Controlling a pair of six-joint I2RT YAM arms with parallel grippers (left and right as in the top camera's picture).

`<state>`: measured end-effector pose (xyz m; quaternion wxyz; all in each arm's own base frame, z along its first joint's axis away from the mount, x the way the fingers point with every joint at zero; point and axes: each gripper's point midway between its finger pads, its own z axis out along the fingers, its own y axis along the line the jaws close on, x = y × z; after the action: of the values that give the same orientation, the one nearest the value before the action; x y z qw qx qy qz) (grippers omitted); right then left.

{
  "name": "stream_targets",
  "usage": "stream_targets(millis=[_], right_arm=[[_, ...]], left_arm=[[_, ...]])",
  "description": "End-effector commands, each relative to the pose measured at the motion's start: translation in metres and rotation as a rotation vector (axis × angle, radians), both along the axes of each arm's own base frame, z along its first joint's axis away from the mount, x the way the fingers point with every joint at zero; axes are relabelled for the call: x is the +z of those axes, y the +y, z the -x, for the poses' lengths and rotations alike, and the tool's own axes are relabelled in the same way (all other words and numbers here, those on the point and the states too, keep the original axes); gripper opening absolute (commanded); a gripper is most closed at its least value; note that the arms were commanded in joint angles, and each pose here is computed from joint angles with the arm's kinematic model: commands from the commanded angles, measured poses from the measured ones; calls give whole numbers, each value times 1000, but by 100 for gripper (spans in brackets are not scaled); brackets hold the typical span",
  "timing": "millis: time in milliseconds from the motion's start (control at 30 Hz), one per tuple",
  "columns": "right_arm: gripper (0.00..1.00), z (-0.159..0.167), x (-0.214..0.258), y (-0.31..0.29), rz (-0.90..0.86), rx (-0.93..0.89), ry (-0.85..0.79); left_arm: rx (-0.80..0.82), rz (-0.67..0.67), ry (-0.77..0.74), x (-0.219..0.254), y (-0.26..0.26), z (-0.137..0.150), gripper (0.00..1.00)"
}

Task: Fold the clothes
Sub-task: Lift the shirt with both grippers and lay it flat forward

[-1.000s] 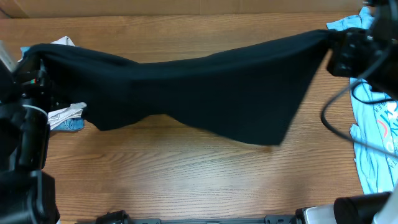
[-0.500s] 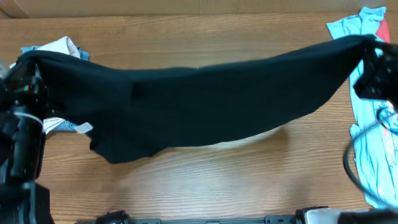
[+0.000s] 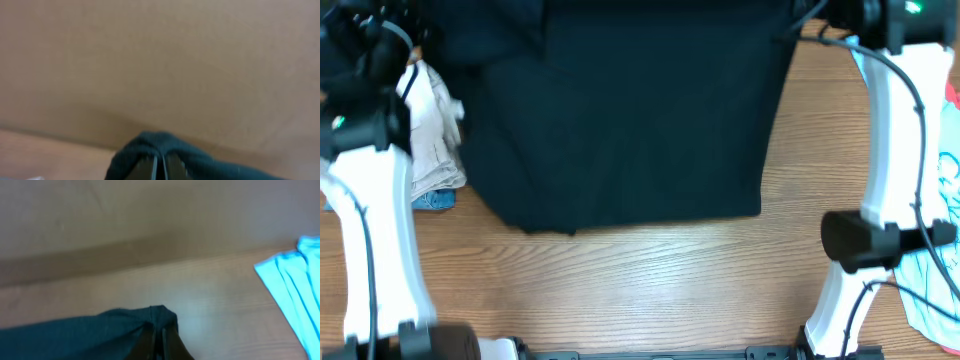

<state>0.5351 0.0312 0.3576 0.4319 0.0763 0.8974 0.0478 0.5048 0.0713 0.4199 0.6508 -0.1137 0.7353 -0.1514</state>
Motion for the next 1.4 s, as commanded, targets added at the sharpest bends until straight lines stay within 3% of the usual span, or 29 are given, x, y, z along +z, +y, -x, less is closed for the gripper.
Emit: stream_targets(millis=[0,167,300,400,500,633,767,933,1233,1367], right_arm=[[4,1,52,-24,8,-55,-161],[4,19,115,-55,-4,-119,-333],[4,45,124,-77,2,-167,-316],[4,61,94,-79,8,-172,-176],[4,73,43,-78,9,-171,28],[4,94,-41,-75,2,-161,366],[4,111,-114,-70,-8,-145,630],[4,143,-182,-75,-1,-151,876],[4,206,-248,-62,-55,-130,1187],[4,227,-267,-55,-97,-122,1237]], left_arm=[[-18,88,-177,52,-1,-5,4],[-36,21,-435,145,-5,18,4],[-142,-40,-391,166,-28,36,4],[-195,-13,-142,116,-39,39,4],[-194,12,205,30,-42,48,4],[-163,25,670,-86,-46,79,4],[-216,68,970,-165,-62,106,4],[-327,94,1197,-235,-89,139,4],[-301,99,1533,-322,-86,216,4],[-246,77,1630,-337,-74,241,4]])
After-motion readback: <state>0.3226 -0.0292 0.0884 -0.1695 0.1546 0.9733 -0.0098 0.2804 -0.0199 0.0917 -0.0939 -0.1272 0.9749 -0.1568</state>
